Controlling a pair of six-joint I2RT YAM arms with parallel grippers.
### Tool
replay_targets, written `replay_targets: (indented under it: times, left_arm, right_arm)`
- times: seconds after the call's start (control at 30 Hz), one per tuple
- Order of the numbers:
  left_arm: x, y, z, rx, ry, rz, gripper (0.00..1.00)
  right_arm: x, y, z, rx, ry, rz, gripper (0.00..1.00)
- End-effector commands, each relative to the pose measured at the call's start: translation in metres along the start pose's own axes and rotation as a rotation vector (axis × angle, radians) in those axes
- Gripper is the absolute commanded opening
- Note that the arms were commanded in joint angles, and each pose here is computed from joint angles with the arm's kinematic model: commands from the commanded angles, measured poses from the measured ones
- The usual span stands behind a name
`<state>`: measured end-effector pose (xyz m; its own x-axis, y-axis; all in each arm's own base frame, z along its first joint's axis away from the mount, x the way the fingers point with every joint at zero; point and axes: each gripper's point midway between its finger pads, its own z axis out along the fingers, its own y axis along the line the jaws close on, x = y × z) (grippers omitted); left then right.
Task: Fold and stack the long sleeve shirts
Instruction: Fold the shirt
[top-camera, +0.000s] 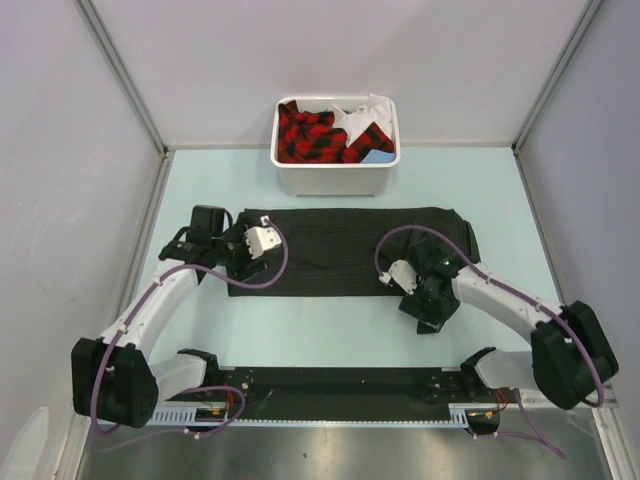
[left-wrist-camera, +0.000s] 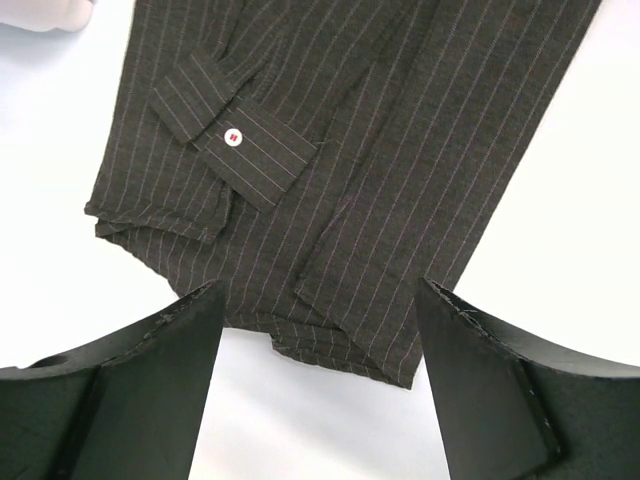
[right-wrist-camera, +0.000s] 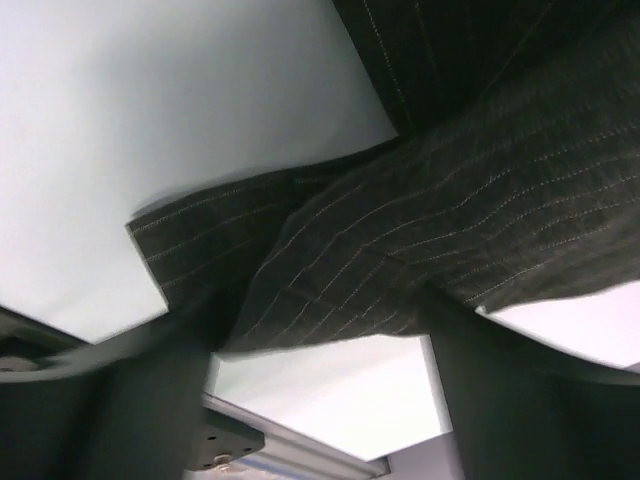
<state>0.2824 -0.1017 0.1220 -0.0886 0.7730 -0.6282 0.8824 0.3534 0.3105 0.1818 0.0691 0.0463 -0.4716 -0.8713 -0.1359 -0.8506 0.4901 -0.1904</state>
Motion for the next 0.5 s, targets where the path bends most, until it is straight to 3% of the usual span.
replay_targets:
  times: [0.0,0.03,0.1,0.17,0.23,0.27,0.47]
  left_arm:
    - [-0.022,0.014,-0.012,-0.065,-0.068,0.001,0.82]
    - [-0.027,0.015,-0.014,-0.069,-0.083,-0.011,0.81]
    - [-0.045,0.015,-0.022,-0.061,-0.146,-0.009,0.80]
    - [-0.060,0.010,-0.028,-0.030,-0.204,-0.020,0.78]
    - [-0.083,0.009,-0.037,0.003,-0.275,-0.066,0.77]
    - [-0.093,0.005,-0.038,0.028,-0.296,-0.074,0.77]
    - [-0.152,-0.033,-0.025,0.206,-0.412,-0.070,0.82]
  right_arm:
    - [-0.005,-0.018,0.006,0.026,0.033,0.102,0.70]
    - [-0.009,-0.020,0.004,0.005,0.028,0.123,0.55]
    - [-0.034,-0.035,-0.016,-0.029,-0.073,0.185,0.44]
    - [-0.051,-0.040,-0.032,-0.086,-0.146,0.233,0.14]
    - [-0.079,-0.045,-0.057,-0.215,-0.285,0.305,0.00]
    - [-0.092,-0.037,-0.067,-0.333,-0.358,0.345,0.00]
    - [-0.135,-0.064,-0.117,-0.658,-0.697,0.556,0.00]
